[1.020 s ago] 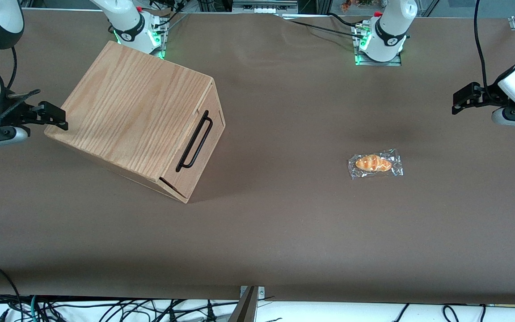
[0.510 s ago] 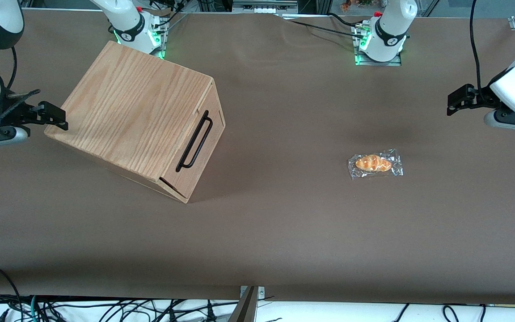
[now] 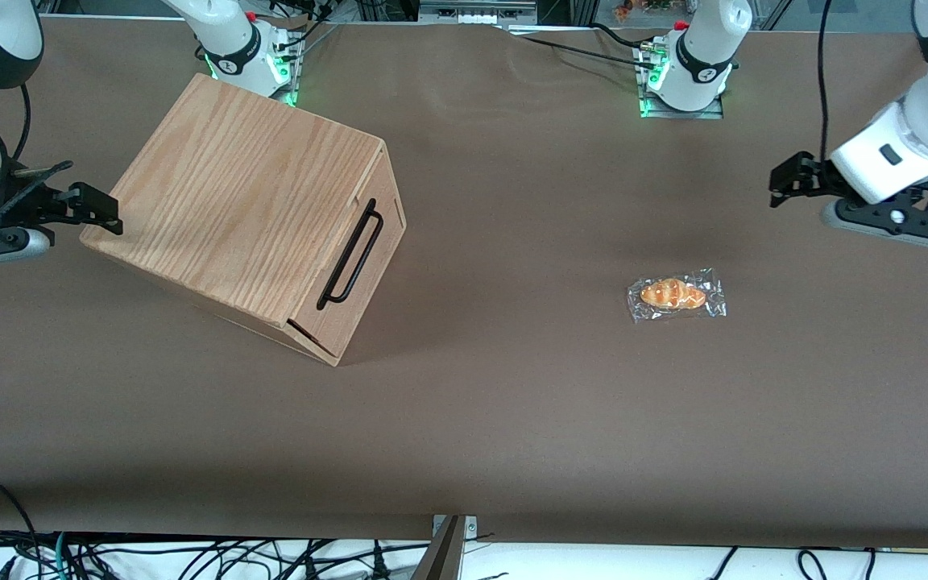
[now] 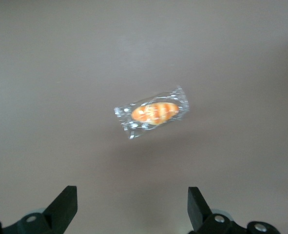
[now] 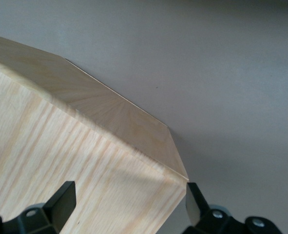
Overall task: Open top drawer with left arm
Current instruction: 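Move the open left gripper toward the black drawer handle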
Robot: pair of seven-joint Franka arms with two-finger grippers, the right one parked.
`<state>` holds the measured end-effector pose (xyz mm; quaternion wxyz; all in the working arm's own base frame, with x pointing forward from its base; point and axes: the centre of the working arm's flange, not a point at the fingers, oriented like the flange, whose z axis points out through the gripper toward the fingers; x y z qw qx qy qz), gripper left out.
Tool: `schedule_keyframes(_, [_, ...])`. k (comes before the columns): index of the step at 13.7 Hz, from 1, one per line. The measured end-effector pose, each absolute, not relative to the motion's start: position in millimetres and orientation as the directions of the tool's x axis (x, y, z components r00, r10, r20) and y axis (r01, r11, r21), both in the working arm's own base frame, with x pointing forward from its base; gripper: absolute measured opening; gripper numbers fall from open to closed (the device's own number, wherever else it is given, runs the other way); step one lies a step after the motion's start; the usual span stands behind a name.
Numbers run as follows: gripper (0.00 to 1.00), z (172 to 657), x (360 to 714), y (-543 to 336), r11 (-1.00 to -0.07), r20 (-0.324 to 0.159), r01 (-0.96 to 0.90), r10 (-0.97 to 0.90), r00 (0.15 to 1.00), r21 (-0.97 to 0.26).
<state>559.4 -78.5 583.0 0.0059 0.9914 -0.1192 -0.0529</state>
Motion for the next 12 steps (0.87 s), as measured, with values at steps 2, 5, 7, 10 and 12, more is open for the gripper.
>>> schedule_keyframes(2, [1.0, 575.4, 559.5, -102.0, -0.962, -0.107, -0.234, -0.25, 0.962, 0.14])
schedule_keyframes(5, [1.0, 553.9, 563.8, -137.3, -0.943, -0.166, -0.122, -0.18, 0.97, 0.309])
schedule_keyframes(7, [1.0, 535.1, 560.8, -185.4, -0.928, -0.239, -0.044, -0.14, 0.961, 0.369])
schedule_keyframes(10, [1.0, 510.9, 549.6, -279.8, -0.904, -0.248, -0.046, -0.166, 0.954, 0.426])
schedule_keyframes(12, [1.0, 494.4, 538.8, -339.2, -0.88, -0.222, -0.068, -0.192, 0.956, 0.471])
